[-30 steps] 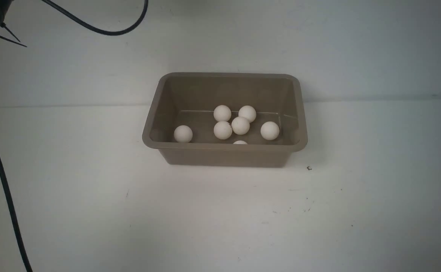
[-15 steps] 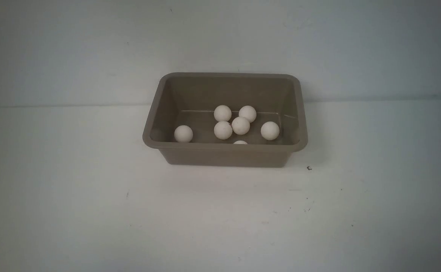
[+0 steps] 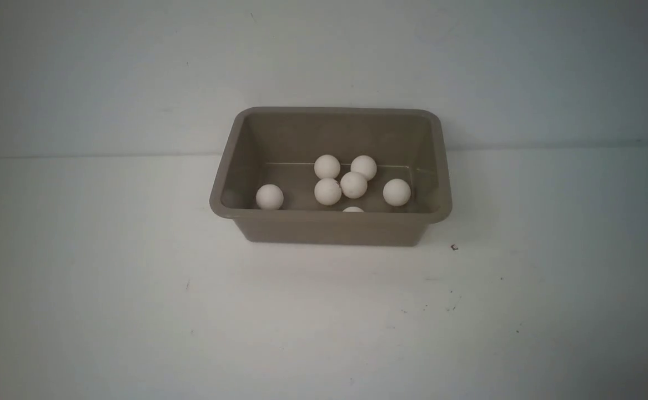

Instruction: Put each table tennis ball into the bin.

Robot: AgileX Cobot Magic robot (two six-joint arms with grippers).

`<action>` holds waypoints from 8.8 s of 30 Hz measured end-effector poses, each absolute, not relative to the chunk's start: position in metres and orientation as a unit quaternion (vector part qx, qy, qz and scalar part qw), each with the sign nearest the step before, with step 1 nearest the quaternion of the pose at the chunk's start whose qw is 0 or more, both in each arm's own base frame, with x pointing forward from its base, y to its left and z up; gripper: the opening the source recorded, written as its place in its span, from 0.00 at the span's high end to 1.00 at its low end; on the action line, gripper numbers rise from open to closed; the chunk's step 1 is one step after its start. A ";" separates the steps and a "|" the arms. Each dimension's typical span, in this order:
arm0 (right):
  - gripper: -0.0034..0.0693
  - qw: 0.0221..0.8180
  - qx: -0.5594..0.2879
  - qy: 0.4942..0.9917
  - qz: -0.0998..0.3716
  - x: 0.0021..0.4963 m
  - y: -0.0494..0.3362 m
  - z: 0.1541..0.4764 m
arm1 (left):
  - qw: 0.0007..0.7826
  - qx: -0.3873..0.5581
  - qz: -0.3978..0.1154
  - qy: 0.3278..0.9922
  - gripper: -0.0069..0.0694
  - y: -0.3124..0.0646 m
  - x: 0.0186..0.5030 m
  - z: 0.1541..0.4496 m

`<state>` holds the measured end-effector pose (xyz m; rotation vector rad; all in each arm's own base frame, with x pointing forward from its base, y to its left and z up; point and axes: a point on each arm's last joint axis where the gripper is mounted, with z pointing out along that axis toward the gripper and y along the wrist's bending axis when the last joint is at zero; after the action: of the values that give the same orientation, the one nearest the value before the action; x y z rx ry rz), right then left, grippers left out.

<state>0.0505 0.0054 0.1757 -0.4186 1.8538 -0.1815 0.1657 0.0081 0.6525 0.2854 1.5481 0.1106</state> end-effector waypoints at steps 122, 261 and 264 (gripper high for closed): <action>0.32 0.578 -0.179 0.792 -0.078 0.050 0.005 0.176 | 0.595 0.087 -0.001 0.799 0.39 -0.010 0.091 0.270; 0.32 0.617 -0.058 0.783 0.053 0.053 0.009 0.179 | 0.589 0.054 0.015 0.806 0.39 -0.004 0.052 0.171; 0.32 0.617 -0.058 0.783 0.053 0.053 0.009 0.179 | 0.589 0.054 0.015 0.806 0.39 -0.004 0.052 0.171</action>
<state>0.0529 0.0094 0.1795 -0.1328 1.8017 0.1225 0.0522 -0.0038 0.1711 0.1247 1.8775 0.0350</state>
